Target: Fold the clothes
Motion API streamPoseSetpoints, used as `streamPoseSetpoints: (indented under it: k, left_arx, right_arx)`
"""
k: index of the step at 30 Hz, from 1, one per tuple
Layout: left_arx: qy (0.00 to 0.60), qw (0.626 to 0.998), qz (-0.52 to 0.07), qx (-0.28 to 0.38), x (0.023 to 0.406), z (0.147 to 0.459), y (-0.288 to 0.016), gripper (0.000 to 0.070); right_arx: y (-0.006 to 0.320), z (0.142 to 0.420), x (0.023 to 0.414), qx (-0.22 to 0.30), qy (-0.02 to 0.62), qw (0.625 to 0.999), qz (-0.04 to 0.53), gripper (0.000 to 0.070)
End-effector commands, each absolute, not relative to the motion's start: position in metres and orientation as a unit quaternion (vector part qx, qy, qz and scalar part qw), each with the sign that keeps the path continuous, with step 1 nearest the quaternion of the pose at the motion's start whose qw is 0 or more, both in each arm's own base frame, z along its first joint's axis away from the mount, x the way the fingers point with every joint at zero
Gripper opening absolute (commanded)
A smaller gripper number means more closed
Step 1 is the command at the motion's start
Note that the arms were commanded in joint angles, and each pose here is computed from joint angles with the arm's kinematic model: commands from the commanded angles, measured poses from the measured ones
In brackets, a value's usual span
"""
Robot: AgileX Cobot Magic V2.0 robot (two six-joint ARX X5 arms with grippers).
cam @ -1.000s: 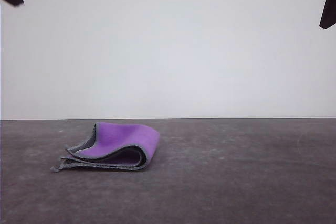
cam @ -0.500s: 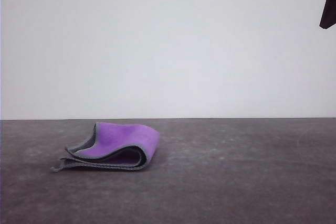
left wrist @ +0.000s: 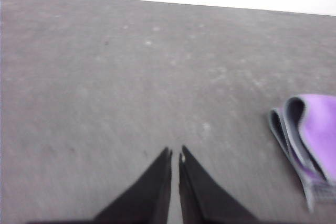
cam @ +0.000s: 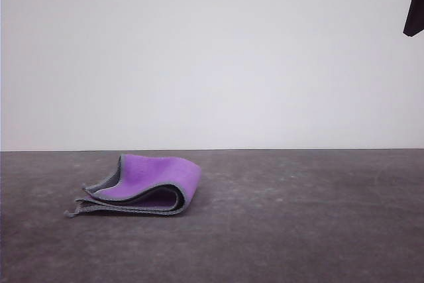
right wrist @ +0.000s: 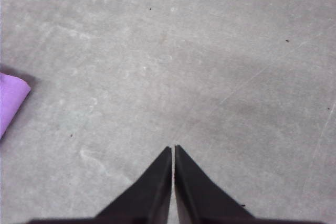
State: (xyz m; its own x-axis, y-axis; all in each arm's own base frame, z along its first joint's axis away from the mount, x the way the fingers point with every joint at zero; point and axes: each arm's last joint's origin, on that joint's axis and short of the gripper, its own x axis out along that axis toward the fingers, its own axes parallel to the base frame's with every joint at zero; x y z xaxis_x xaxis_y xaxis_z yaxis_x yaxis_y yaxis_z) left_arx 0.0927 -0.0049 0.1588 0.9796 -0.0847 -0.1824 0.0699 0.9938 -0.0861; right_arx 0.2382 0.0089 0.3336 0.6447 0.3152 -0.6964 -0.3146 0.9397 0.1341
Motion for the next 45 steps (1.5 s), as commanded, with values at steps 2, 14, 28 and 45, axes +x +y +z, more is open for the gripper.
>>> streamPoseSetpoints:
  k: [2,14,28,45]
  left_arx:
    - [0.105,0.993,-0.031,-0.044,0.094,0.151,-0.004,0.0017]
    - [0.096,0.994,-0.014,-0.054,0.095,0.151,-0.001,0.0017]
    - [0.096,0.994,-0.014,-0.054,0.095,0.151,-0.001,0.0017]
    - [0.096,0.994,-0.014,-0.053,0.095,0.151,-0.001,0.0017]
  right_arx:
    - [0.009,0.335,0.241,0.005,0.381,0.908,0.173,0.0004]
    - [0.009,0.335,0.241,0.005,0.38,0.909,0.173,0.0004]
    - [0.009,0.335,0.241,0.005,0.38,0.908,0.173,0.0004]
    - [0.009,0.331,0.207,-0.027,0.216,0.961,0.172,0.0004]
